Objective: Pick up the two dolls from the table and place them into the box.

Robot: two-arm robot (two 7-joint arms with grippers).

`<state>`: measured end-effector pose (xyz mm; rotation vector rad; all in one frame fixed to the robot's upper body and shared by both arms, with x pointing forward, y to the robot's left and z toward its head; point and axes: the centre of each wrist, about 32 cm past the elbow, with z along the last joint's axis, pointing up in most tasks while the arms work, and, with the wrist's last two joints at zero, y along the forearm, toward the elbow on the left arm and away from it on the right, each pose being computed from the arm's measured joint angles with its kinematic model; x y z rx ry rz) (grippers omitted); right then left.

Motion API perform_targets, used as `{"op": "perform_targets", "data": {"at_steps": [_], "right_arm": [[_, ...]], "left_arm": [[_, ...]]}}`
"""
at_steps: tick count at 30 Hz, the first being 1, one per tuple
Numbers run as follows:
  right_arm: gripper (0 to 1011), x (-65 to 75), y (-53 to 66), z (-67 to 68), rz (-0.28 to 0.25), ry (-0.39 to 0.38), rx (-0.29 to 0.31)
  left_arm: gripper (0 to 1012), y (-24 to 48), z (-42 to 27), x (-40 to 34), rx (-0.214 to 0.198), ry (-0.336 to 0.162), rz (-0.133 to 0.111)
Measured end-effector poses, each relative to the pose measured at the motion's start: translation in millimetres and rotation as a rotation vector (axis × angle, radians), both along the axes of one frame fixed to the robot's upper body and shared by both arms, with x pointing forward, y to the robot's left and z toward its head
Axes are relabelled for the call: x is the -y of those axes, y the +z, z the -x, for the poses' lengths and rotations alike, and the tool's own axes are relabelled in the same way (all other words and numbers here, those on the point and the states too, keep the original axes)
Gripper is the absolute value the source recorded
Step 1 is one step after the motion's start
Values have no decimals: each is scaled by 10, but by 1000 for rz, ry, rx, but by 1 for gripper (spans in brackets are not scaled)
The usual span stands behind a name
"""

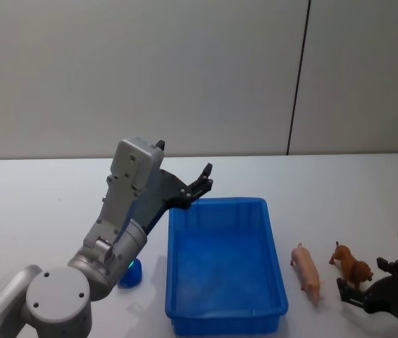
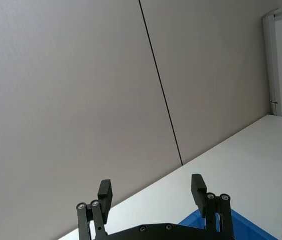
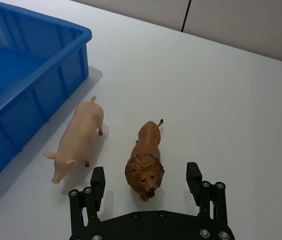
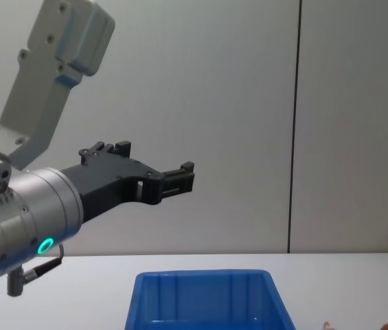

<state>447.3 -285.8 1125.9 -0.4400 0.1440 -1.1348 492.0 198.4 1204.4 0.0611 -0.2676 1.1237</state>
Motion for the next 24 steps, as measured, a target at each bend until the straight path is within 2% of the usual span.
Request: {"op": "perform_targets", "data": {"at_steps": [4, 10, 24], "right_arm": [[1001, -14, -23, -12, -1, -3, -4], [903, -65, -60, -41, -6, -5, -5], [482, -139, -114, -58, 1, -8, 17]], "left_arm": [[1001, 0, 0, 0, 0, 0, 0], [1001, 0, 0, 0, 0, 0, 0], [1001, 0, 0, 0, 0, 0, 0]]}}
